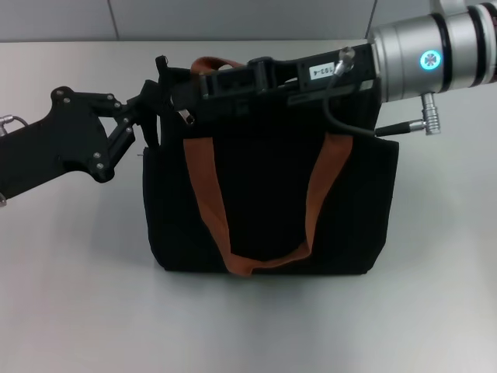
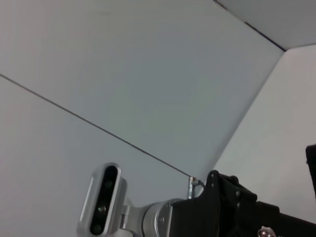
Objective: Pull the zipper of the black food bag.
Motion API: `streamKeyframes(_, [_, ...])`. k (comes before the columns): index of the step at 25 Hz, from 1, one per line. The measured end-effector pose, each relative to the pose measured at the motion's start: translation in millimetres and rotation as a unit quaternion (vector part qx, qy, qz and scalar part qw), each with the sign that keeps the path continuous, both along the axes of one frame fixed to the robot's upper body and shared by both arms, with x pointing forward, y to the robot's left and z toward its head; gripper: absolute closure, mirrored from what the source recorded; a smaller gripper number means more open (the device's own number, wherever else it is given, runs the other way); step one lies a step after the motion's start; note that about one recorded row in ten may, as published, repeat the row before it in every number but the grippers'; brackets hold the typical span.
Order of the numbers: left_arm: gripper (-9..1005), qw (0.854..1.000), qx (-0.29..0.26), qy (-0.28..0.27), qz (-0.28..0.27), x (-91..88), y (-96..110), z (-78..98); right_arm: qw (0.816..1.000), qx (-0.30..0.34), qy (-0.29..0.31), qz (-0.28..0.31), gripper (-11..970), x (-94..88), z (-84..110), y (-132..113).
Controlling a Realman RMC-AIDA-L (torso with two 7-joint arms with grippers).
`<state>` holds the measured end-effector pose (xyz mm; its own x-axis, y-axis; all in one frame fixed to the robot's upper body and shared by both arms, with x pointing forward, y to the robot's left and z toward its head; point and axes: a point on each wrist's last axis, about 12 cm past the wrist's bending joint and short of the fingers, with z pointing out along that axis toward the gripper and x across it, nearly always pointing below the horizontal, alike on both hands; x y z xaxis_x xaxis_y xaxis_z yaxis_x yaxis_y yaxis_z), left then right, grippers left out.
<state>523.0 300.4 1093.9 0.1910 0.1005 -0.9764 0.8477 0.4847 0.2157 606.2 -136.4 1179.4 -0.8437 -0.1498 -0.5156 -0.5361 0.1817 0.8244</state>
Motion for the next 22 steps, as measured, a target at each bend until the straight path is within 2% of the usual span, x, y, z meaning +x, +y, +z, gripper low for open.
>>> streamKeyframes(14, [979, 1.000, -0.005, 0.004, -0.014, 2.8, -3.6, 4.2, 0.999, -0.043, -0.027, 0.017, 149, 5.6, 9.6, 17.5])
streamKeyframes(22, [979, 1.000, -0.012, 0.007, -0.024, 10.9, -9.7, 10.5, 0.998, -0.047, -0.031, 0.015, 149, 5.7, 8.8, 17.0])
